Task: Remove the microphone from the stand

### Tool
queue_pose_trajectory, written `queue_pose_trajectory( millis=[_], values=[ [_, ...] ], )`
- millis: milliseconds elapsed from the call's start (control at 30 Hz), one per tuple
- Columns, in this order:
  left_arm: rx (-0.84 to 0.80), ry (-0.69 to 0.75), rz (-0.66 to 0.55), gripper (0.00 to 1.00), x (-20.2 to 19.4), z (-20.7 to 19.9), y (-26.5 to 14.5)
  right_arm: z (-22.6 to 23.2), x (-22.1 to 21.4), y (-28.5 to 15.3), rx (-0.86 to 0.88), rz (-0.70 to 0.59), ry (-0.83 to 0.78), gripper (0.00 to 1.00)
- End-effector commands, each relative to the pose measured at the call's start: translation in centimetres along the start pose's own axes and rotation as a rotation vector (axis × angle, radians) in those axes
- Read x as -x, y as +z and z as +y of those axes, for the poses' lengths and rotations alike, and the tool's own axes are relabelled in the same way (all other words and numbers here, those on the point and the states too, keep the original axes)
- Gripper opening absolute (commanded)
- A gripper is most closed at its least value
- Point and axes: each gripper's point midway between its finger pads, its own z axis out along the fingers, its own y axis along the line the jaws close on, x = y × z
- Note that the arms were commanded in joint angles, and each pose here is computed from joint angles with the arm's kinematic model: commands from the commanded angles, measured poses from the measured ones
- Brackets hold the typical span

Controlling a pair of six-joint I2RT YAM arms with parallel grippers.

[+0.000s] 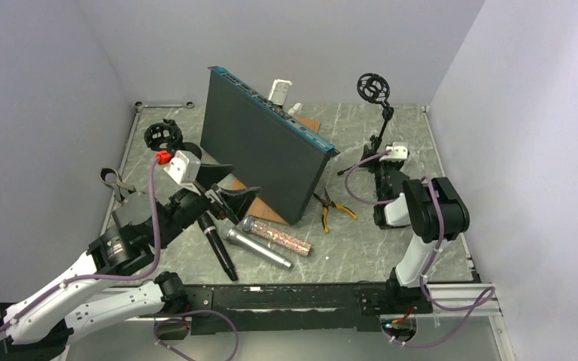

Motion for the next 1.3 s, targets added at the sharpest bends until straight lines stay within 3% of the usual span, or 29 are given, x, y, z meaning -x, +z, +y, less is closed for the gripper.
queue_pose_trajectory(
  millis=[0,100,367,533,667,833,1267],
  values=[
    [-0.018,-0.029,-0.056,1.00,1.4,-0.3,-0.4,-0.5,3.9,-2.0,-0.106,-0.101,0.000,0.86],
    [-0.017,-0.040,-0.055,0.99,1.3,-0.3,-0.7,-0.1,4.8,-3.3,-0.165,-0.055,-0.028,0.99],
    [-0.033,-0.072,-0.035,0.99,0.7,-0.5,-1.4,-3.1,7.5,-5.3,-0.404,0.137,0.183,1.00],
    [-0.037,-0.053,-0.007,0.99,0.2,-0.5,-1.6,-2.0,11.4,-2.8,-0.304,0.258,0.204,1.00],
    [-0.033,-0.024,0.018,0.99,-0.1,-0.4,-1.7,0.3,12.1,-0.4,-0.123,0.455,0.251,0.99],
    [-0.047,-0.006,0.036,0.99,-0.1,-0.5,-2.1,1.6,13.5,1.5,0.027,0.564,0.278,0.90],
    [-0.059,-0.012,0.028,1.00,0.0,-0.6,-2.6,-0.1,13.3,3.0,0.081,0.553,0.253,0.69]
  ],
)
